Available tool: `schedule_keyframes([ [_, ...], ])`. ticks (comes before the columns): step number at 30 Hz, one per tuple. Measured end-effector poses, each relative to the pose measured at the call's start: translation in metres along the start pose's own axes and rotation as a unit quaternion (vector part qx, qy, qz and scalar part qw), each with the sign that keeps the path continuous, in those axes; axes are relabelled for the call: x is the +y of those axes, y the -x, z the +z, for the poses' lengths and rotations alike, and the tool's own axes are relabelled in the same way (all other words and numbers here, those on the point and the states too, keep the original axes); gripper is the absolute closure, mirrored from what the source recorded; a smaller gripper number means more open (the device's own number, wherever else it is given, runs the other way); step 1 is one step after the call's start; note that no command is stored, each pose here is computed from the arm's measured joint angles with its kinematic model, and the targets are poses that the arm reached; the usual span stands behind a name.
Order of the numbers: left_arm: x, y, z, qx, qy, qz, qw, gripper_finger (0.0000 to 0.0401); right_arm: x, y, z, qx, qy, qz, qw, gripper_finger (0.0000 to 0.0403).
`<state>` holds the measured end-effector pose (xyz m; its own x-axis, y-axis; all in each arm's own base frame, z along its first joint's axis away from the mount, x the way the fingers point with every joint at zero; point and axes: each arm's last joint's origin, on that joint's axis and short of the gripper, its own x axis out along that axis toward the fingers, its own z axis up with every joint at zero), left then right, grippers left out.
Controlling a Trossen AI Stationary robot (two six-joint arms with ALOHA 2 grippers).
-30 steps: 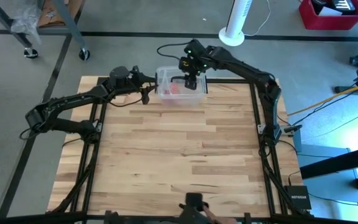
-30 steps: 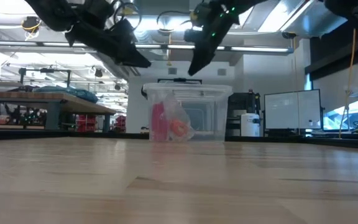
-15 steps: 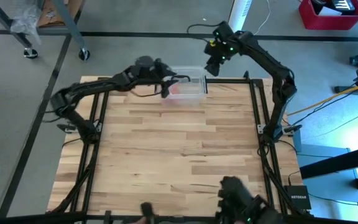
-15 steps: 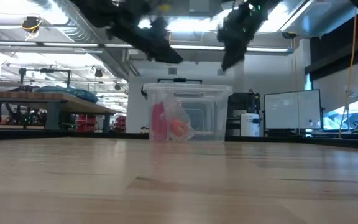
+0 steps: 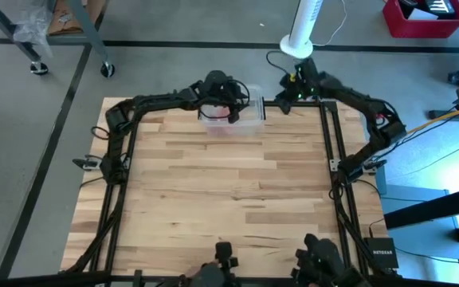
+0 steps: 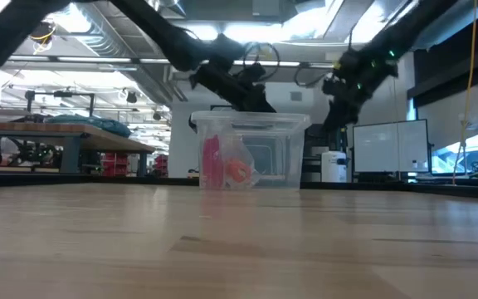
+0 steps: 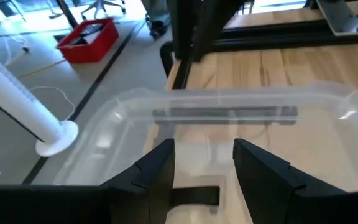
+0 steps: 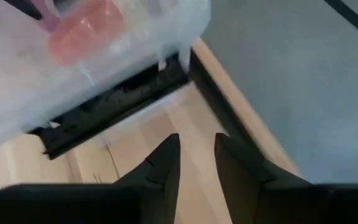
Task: Roll bandage
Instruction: Close the transparent container
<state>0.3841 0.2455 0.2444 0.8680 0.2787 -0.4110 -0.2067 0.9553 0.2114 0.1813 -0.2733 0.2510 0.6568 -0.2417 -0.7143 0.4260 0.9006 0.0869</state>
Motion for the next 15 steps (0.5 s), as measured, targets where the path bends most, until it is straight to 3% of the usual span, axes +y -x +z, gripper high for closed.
schedule_keyframes([
  [4,0.001,-0.014,-0.006,0.001,0.002,-0.010,1.000,0.0245,0.004,-0.024,-0.034,-0.053,-0.033,0.000,0.998,0.0306],
  [9,0.003,-0.015,-0.012,0.019,0.011,-0.016,1.000,0.0245,0.010,-0.050,-0.065,-0.083,-0.118,0.006,0.990,0.0306],
  [15,0.003,-0.015,-0.015,0.014,0.016,-0.042,0.999,0.0245,0.021,-0.072,-0.065,-0.111,-0.093,0.022,0.989,0.0306],
])
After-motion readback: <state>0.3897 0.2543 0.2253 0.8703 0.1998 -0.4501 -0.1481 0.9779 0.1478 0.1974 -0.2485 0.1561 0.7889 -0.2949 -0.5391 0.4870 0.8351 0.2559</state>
